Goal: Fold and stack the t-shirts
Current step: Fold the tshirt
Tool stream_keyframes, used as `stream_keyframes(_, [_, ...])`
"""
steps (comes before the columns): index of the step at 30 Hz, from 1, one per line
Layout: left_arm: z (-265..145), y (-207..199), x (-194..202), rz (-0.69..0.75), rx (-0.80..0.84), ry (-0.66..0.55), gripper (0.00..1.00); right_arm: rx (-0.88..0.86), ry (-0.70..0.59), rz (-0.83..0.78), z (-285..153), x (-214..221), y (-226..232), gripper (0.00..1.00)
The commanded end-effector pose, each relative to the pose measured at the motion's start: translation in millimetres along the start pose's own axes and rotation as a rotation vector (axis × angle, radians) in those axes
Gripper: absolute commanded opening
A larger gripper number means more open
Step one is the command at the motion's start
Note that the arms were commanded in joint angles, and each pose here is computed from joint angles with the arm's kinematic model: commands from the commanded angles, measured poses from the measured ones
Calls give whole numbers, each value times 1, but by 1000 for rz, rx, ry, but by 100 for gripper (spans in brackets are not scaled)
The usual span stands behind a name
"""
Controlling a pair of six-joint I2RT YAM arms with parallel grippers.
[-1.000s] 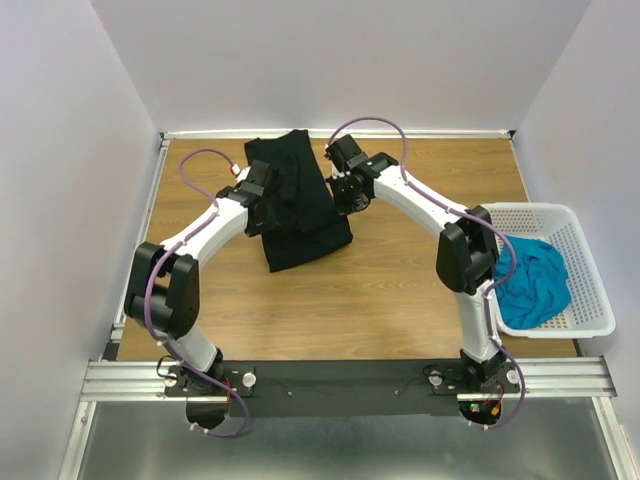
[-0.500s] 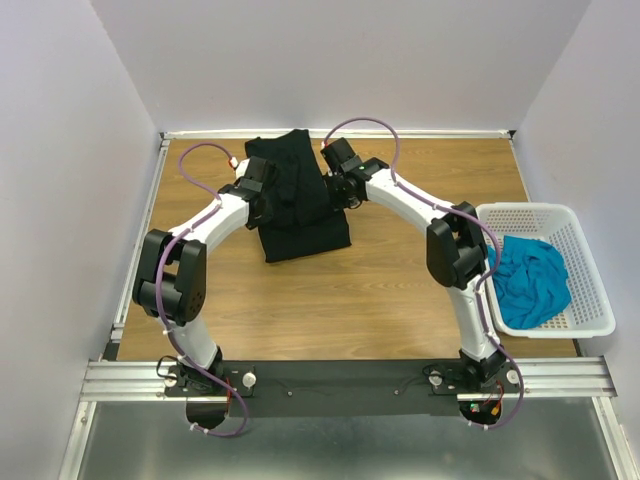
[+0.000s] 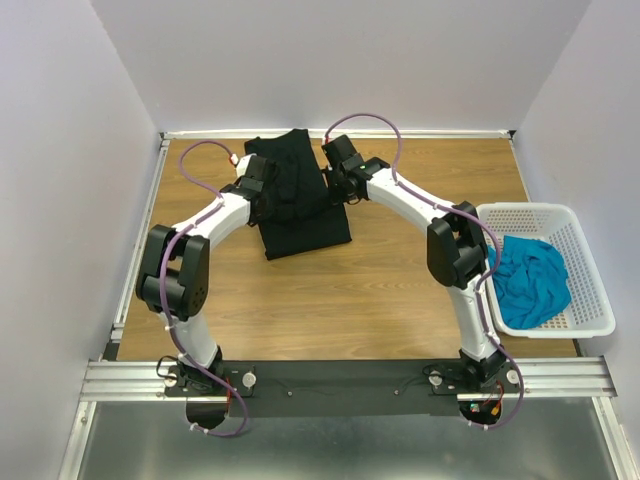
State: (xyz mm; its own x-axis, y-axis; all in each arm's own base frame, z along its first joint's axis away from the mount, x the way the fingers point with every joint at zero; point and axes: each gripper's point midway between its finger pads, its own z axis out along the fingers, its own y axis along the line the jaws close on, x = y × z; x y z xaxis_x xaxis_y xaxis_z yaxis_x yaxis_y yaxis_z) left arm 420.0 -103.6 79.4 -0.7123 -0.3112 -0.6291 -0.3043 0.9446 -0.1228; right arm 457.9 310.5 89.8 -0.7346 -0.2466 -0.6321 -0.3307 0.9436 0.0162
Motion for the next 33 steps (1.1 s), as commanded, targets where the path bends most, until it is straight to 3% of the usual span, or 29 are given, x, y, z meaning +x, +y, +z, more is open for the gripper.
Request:
stream_keyframes(1, [17,8,-7,-20,-52,-34,0,31,-22,0,16,-3,-6,1])
stream_keyframes(11, [35,11,4,-34,-71,-28,0,41,13,-8,41,18,-7,1])
stream_keyframes(14, [33,11,1,-37,-70,-43,5,45,13,7,42,20,-9,8])
stream_keyframes(15, [32,12,-1,-40,-70,-49,14,45,12,11,42,20,-8,17])
stream_keyframes(17, [27,10,-5,-39,-58,-62,24,37,-8,14,34,12,-7,25])
stream_keyframes(18, [21,7,-9,-40,-38,-77,37,35,-15,18,30,9,-7,34])
stream_keyframes(20, [13,5,-15,-48,-19,-96,50,0,-27,15,20,3,-1,42])
stream_keyframes(21, [2,3,-21,-61,1,-115,63,-12,-41,22,11,-2,1,47])
stream_keyframes(24, [-25,1,-33,-98,42,-154,78,-59,-64,27,-10,-9,14,49])
stream_keyframes(29, [-65,-13,-24,-106,97,-186,74,-188,-58,35,-26,-1,40,47])
stream_keyframes(33, [-67,-29,28,-85,136,-114,41,-287,-62,57,-25,4,58,31])
